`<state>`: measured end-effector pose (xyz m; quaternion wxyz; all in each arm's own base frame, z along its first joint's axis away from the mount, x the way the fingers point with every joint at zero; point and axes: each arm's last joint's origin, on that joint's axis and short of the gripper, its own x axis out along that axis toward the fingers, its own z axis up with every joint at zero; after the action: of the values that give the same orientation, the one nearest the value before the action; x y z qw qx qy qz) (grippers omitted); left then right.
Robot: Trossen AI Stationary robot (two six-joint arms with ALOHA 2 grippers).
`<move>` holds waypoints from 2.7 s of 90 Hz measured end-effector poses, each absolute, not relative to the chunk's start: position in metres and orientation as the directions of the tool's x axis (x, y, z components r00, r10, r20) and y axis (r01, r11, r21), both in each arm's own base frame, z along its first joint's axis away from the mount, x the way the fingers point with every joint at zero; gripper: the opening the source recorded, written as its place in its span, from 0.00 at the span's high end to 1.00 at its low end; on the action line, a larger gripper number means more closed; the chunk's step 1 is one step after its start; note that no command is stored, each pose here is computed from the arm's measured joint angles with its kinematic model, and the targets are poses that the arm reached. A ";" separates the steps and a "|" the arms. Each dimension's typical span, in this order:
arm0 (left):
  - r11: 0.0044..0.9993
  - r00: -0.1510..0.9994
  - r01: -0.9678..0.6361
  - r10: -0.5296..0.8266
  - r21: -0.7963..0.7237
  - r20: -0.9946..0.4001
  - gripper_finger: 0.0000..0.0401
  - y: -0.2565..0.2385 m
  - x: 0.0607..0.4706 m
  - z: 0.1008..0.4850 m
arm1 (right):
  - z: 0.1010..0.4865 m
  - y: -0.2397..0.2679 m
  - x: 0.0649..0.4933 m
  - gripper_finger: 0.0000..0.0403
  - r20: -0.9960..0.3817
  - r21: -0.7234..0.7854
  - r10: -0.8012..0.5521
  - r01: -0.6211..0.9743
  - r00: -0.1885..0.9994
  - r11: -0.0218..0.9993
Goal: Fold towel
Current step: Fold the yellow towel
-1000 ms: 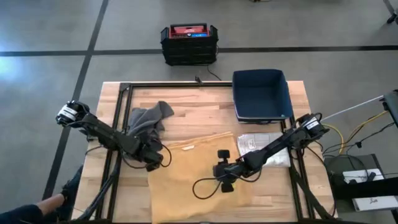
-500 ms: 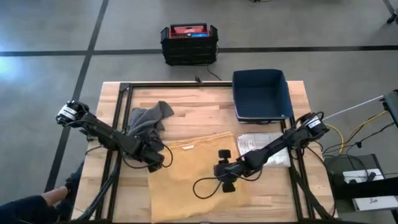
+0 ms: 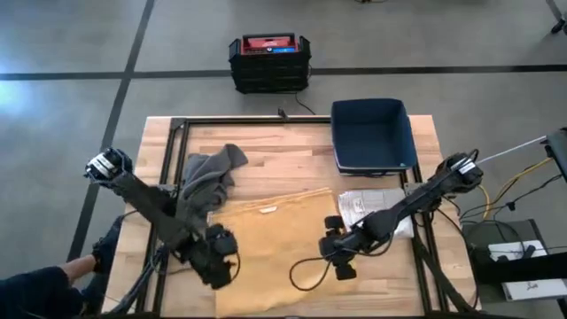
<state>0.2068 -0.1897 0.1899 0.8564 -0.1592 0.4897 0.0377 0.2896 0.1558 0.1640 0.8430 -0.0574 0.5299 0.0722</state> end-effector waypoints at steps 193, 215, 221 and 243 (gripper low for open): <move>0.969 0.104 -0.226 0.122 0.096 -0.987 0.74 -0.047 0.223 0.145 | 0.093 -0.020 0.378 0.98 -0.845 -0.093 -0.121 0.079 0.521 0.992; 0.976 0.109 -0.198 0.117 0.094 -0.987 0.94 -0.047 0.224 0.145 | 0.093 -0.020 0.378 0.98 -0.846 -0.100 -0.121 0.069 0.520 0.993; 0.972 0.106 -0.213 0.125 0.100 -0.987 0.98 -0.047 0.224 0.147 | 0.092 -0.020 0.378 0.98 -0.846 -0.106 -0.121 0.059 0.519 0.993; 0.918 0.101 -0.315 0.284 0.240 -0.954 0.96 -0.042 0.224 0.171 | 0.092 -0.018 0.378 0.98 -0.849 -0.125 -0.120 0.026 0.514 0.992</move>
<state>0.2236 -0.0421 0.1705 0.7417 -0.0123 0.6395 0.2019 0.3777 -0.0181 0.0922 0.8688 -0.0483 0.4910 -0.0420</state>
